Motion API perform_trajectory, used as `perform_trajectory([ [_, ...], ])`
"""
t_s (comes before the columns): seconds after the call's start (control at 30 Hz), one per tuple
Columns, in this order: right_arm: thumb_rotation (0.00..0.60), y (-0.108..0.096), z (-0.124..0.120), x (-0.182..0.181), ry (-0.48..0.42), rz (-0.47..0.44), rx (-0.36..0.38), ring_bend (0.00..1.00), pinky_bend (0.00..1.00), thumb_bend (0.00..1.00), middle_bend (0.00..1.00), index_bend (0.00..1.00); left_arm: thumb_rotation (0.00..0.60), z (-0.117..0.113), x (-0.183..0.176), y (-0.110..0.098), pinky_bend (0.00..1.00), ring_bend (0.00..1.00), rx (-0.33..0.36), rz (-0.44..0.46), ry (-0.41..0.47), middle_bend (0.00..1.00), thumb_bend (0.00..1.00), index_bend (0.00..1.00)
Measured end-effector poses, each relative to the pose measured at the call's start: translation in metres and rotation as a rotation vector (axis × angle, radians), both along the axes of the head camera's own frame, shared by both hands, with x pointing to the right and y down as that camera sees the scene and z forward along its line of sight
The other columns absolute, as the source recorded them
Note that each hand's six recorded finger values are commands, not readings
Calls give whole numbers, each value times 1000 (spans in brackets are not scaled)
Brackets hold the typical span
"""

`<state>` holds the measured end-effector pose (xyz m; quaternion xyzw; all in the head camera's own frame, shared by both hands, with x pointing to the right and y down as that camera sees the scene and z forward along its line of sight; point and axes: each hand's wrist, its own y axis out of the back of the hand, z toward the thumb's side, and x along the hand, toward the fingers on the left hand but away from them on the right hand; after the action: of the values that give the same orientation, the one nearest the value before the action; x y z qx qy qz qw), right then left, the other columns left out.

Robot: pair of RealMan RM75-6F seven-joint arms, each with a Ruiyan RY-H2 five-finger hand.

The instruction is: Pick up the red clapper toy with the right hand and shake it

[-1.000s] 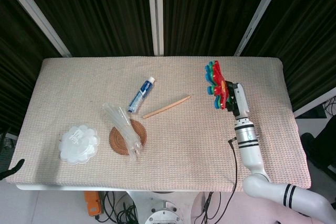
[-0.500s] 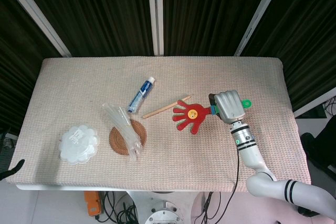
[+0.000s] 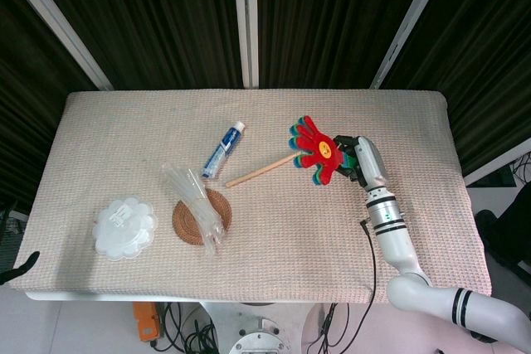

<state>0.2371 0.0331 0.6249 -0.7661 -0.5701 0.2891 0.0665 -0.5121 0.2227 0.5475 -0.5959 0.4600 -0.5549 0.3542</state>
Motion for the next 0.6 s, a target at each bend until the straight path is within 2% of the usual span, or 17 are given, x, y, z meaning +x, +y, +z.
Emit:
perform_trajectory([
  [0.03,600,0,0,2,-65,34,-17,1000,1000,895,1000,1000,600,0,0,0,128,2,-1,0,0,91,210,57],
  [0.13,600,1,3,3,-158,80,-55,1000,1000,900,1000,1000,600,1,0,0,128,2,-2,2,0,91,210,57],
  [0.2,600,2,5,3,-166,81,-67,1000,1000,905,1000,1000,600,0,0,0,127,2,-1,2,0,91,209,57],
  [0.3,600,4,9,2,-125,54,-74,1000,1000,907,1000,1000,600,0,0,0,127,2,1,0,-1,91,209,57],
  [0.4,600,7,14,0,-15,-19,-69,1000,1000,903,1000,1000,600,0,0,0,127,2,-1,-1,-1,91,210,57],
  [0.5,600,9,17,-1,171,-134,-20,1000,1000,896,1000,1000,600,1,-1,1,127,2,-2,-1,0,91,210,57],
  [0.6,600,12,21,-3,399,-266,52,1000,1000,890,1000,1000,600,1,0,1,128,2,-1,-1,1,91,209,57],
])
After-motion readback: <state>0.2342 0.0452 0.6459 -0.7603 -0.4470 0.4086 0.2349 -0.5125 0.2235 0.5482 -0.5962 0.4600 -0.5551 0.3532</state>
